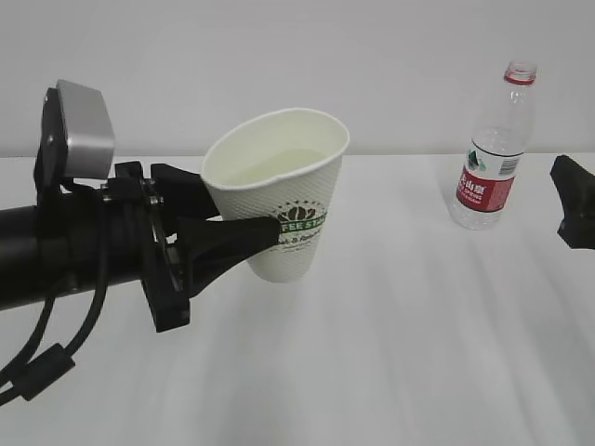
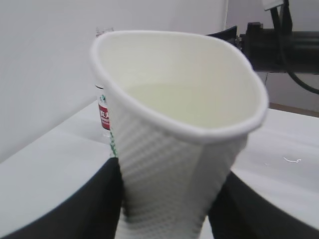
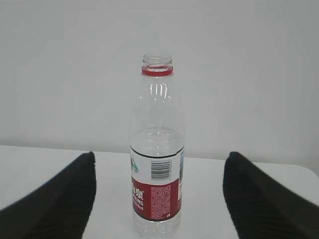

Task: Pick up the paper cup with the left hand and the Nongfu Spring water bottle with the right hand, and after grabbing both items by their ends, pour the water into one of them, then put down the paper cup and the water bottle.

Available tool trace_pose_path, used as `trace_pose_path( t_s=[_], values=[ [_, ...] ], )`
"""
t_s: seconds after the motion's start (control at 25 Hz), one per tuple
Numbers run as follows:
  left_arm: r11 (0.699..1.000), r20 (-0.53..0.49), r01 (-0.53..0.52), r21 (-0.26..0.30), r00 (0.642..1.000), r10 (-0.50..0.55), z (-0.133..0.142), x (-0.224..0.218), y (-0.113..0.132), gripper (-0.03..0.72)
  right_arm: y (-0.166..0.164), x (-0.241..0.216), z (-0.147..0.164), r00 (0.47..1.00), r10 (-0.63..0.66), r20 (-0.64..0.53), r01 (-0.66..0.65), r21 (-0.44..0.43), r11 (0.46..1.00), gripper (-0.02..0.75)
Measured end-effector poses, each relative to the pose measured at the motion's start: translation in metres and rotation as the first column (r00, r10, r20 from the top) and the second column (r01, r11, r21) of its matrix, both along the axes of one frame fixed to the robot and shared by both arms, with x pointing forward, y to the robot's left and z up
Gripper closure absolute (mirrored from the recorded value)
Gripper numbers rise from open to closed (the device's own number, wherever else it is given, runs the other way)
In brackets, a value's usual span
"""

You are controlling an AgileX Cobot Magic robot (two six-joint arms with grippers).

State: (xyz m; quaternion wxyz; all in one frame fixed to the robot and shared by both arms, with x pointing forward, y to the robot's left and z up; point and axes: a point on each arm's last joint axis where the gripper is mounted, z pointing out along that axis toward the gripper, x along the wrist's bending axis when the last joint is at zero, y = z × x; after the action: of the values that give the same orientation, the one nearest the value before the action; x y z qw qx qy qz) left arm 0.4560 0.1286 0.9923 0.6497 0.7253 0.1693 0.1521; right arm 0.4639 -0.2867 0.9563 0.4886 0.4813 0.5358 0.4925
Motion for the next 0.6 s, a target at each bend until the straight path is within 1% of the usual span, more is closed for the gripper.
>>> trace_pose_path(
  t_s=[0.16, 0.28, 0.6],
  values=[
    [0.998, 0.002, -0.059, -0.002, 0.998, 0.059, 0.000, 0.009, 0.012, 0.314, 0.000, 0.000, 0.000, 1.000, 0.000, 0.000, 0.000, 0.000, 1.000, 0.143],
    [0.993, 0.000, -0.121, -0.005, 0.993, 0.121, 0.000, 0.019, 0.026, 0.314, 0.000, 0.000, 0.000, 1.000, 0.000, 0.001, 0.000, 0.000, 1.000, 0.143],
    [0.963, -0.003, -0.269, -0.007, 0.963, 0.269, 0.000, 0.037, 0.061, 0.314, 0.000, 0.000, 0.000, 1.000, 0.000, 0.001, 0.000, 0.000, 1.000, 0.143]
  ],
)
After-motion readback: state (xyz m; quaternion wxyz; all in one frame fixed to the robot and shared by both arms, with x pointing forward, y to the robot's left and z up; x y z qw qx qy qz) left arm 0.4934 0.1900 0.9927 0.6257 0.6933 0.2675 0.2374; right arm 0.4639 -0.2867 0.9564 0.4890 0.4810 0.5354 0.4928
